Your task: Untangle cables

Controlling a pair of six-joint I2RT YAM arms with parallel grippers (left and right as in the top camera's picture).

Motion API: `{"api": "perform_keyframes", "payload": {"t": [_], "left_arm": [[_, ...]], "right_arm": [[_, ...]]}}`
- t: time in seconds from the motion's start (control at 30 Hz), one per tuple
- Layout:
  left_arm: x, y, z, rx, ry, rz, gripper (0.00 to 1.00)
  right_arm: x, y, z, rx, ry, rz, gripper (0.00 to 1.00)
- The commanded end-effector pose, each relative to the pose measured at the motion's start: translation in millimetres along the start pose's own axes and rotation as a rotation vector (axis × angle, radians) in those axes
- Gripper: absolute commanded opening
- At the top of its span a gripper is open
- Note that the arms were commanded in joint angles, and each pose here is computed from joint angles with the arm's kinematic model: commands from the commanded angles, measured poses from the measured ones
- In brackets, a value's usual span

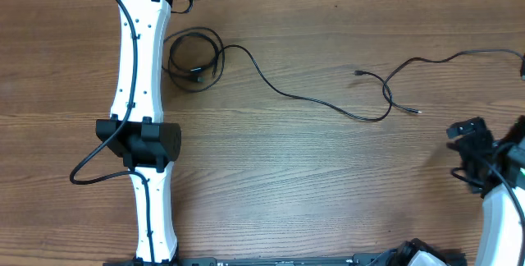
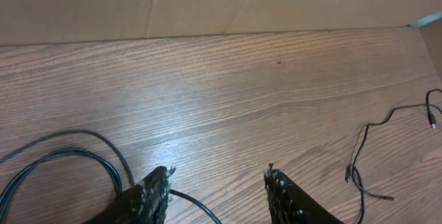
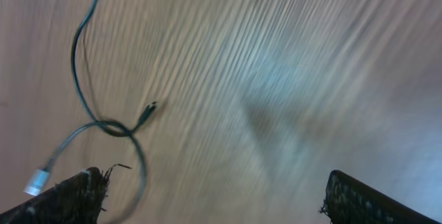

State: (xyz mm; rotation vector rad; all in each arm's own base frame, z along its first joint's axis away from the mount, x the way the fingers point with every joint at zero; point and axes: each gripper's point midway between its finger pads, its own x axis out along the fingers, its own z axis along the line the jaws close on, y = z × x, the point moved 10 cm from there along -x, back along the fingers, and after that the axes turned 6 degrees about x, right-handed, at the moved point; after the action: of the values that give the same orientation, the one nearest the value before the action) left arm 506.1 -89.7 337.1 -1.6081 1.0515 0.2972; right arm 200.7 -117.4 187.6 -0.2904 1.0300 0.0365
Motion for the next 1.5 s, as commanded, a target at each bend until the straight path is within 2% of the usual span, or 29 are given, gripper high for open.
{"api": "perform_keyframes", "payload": {"t": [0.0,0.2,0.37,0.47,0.7,1.07,1.17,1.2,1.3,1.33,1.4,1.47], "left_arm": [[-10.1,-7.2,-4.0,0.005,0.006,-0.043,0.47],[-10.2,-9.3,-3.6,0.056,-0.004,-0.057,0.48],[-10.2,-8.7,-2.0,0.093,-0.026,-0.053,0.48],[-10.4,-6.8,-0.9,0.127,-0.029,-0.04,0.49],[-14.1,-7.7,8.2,0.165,-0.044,-0.045,0.49],[-19.9,-8.0,22.0,0.146,-0.064,-0.048,0.51],[-20.3,-8.1,22.9,0.145,-0.065,-0.049,0.52],[-20.3,-8.1,22.9,0.145,-0.065,-0.049,0.52],[-20.3,-7.4,23.1,0.142,-0.065,-0.044,0.53],[-20.3,-7.0,23.1,0.141,-0.065,-0.041,0.52],[-20.3,-6.3,23.2,0.139,-0.065,-0.037,0.53],[-20.2,-5.8,23.1,0.138,-0.064,-0.034,0.53]], "right_arm": [[22.2,6.9,21.7,0.206,-0.152,0.179,0.99],[45.7,22.0,74.4,0.385,-0.218,0.242,0.99],[56.9,43.7,86.9,0.55,-0.128,0.146,1.0],[63.7,50.2,85.6,0.585,-0.083,0.116,1.0],[86.1,49.9,78.1,0.49,-0.021,0.091,1.0],[123.6,50.0,71.4,0.369,0.017,0.08,0.98],[129.4,49.5,70.4,0.352,0.018,0.077,0.82],[131.0,49.5,69.8,0.351,0.022,0.072,0.74],[134.6,49.7,68.0,0.351,0.033,0.066,0.28],[135.5,49.7,67.1,0.351,0.039,0.064,0.19],[136.0,49.6,67.5,0.324,0.034,0.064,0.04],[136.1,48.9,69.1,0.285,0.021,0.062,0.04]]}}
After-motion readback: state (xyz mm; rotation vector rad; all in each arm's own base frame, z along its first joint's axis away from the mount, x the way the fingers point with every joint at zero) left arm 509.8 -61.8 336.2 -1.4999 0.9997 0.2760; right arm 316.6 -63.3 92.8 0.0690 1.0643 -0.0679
